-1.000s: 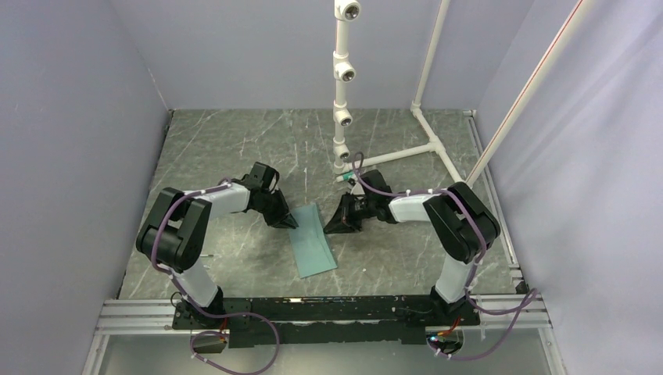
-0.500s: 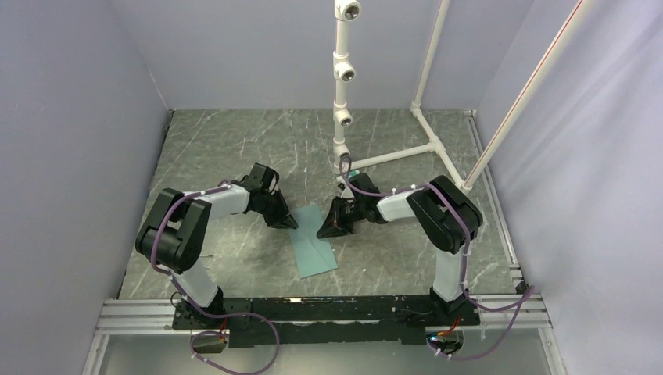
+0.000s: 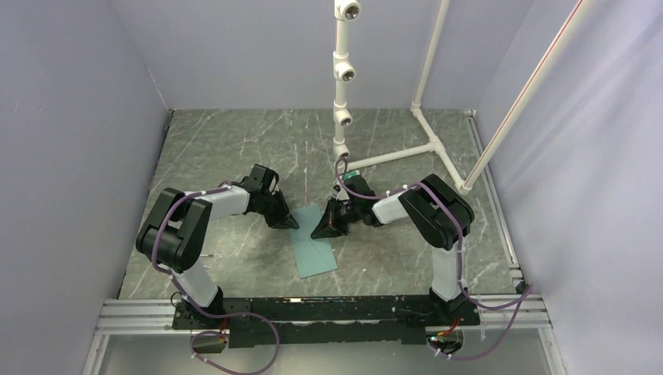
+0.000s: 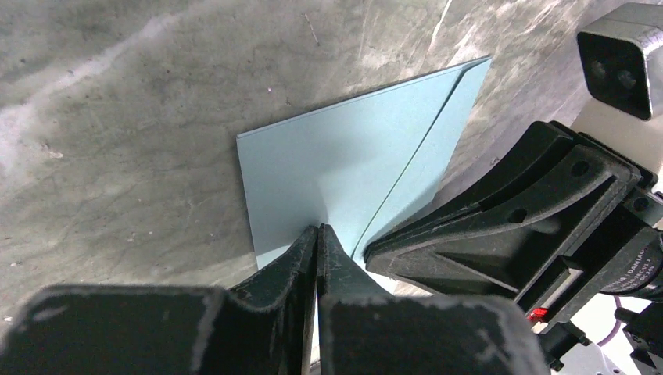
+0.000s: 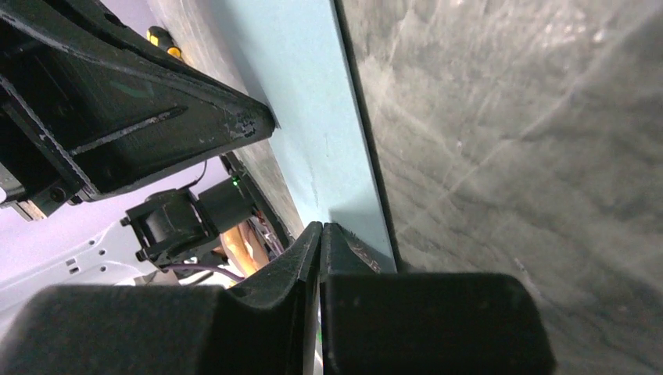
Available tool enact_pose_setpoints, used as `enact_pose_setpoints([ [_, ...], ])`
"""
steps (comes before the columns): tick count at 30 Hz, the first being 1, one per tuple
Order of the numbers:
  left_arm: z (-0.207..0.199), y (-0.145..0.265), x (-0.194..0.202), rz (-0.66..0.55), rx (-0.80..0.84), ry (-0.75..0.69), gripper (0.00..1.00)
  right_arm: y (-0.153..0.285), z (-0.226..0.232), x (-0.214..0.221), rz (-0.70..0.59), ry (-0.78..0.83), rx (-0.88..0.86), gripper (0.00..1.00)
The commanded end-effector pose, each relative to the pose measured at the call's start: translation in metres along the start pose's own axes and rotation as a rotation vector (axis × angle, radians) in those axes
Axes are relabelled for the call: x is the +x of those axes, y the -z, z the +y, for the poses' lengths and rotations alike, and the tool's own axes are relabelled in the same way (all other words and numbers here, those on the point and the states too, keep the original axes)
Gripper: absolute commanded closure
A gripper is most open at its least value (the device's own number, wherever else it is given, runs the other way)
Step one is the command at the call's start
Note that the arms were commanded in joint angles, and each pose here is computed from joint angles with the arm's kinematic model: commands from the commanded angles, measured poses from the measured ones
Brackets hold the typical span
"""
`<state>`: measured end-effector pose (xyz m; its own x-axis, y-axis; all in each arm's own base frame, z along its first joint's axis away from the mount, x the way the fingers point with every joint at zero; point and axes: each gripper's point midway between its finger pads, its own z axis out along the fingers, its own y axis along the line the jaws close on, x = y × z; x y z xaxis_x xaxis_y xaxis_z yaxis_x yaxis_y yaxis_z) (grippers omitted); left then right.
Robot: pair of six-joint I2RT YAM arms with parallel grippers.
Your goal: Place the letter into the envelope and seal it
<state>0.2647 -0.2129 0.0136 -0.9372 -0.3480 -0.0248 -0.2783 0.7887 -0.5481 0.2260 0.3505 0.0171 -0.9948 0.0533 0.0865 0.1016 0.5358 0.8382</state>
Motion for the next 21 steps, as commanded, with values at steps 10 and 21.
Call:
enact_pose_setpoints([
  [10,0.050,-0.016,0.025,0.059,-0.172,-0.006,0.93,-0.019,-0.019,-0.014,-0.042,0.011,0.076,0.95],
  [21,0.052,-0.014,0.023,0.056,-0.184,-0.023,0.94,-0.011,-0.035,0.028,0.092,0.058,0.061,0.97],
])
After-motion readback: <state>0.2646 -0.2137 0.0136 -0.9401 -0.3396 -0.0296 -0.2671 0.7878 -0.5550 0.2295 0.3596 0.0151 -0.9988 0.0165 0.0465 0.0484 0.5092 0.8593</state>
